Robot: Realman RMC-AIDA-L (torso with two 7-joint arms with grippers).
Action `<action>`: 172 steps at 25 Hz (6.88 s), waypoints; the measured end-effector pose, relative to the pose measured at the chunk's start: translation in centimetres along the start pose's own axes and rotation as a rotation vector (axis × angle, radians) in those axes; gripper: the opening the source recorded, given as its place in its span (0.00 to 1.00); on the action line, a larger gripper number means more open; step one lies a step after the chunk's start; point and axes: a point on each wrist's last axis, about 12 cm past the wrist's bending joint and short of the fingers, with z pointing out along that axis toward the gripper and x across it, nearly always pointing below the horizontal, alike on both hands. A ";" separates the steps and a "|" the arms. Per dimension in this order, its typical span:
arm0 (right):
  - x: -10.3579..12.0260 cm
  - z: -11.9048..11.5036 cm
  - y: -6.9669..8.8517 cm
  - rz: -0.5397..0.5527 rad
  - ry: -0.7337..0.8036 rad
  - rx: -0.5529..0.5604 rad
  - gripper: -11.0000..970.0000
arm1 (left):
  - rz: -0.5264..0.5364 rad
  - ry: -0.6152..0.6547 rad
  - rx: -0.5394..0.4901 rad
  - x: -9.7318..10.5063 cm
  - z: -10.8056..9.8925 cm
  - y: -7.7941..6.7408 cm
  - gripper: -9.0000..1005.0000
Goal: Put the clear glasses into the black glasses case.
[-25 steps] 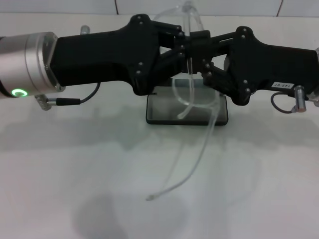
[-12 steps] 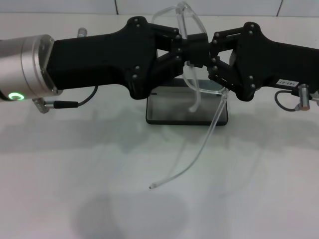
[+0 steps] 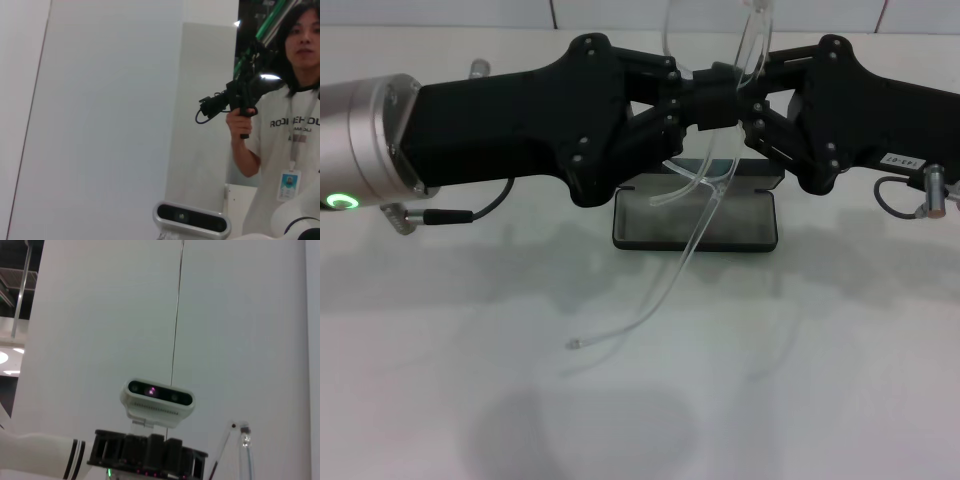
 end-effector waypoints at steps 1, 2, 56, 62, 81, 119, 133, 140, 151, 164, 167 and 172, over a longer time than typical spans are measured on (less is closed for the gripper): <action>0.0 0.0 0.0 0.001 -0.002 0.001 0.11 | -0.003 -0.001 -0.002 0.1 0.0 0.0 0.06; 0.0 0.0 0.0 0.002 -0.003 0.002 0.11 | -0.005 -0.002 -0.003 0.2 0.0 0.1 0.06; -3.8 -6.7 2.6 -0.053 -0.468 0.100 0.11 | -0.006 -0.097 -0.034 1.6 -4.2 -1.3 0.06; -4.0 -7.1 2.9 -0.139 -0.591 0.146 0.11 | -0.046 -0.080 0.087 3.4 -1.5 -1.6 0.06; -1.1 -2.1 0.5 -0.143 -0.456 0.190 0.11 | 0.096 -0.335 0.219 3.8 2.4 -2.6 0.06; 0.6 2.5 0.0 -0.138 -0.239 0.075 0.09 | 0.004 -0.476 -0.064 5.0 0.9 -0.1 0.06; 0.7 2.0 0.1 -0.142 -0.250 0.110 0.09 | 0.008 -0.439 0.020 4.9 1.5 -0.6 0.06; 1.0 2.6 0.1 -0.130 -0.222 0.093 0.09 | 0.011 -0.431 0.034 4.8 1.8 -0.5 0.06; 1.4 3.9 0.0 -0.133 -0.172 0.066 0.09 | 0.005 -0.435 0.003 4.9 1.8 -0.2 0.06; 1.6 4.3 0.1 -0.136 -0.154 0.052 0.09 | -0.011 -0.440 -0.028 5.2 1.5 0.0 0.06; 1.6 4.2 0.2 -0.135 -0.154 0.055 0.09 | -0.013 -0.441 -0.032 5.3 1.4 -0.1 0.06; 1.6 3.5 0.4 -0.135 -0.165 0.085 0.09 | -0.023 -0.438 -0.041 5.6 0.7 -0.5 0.06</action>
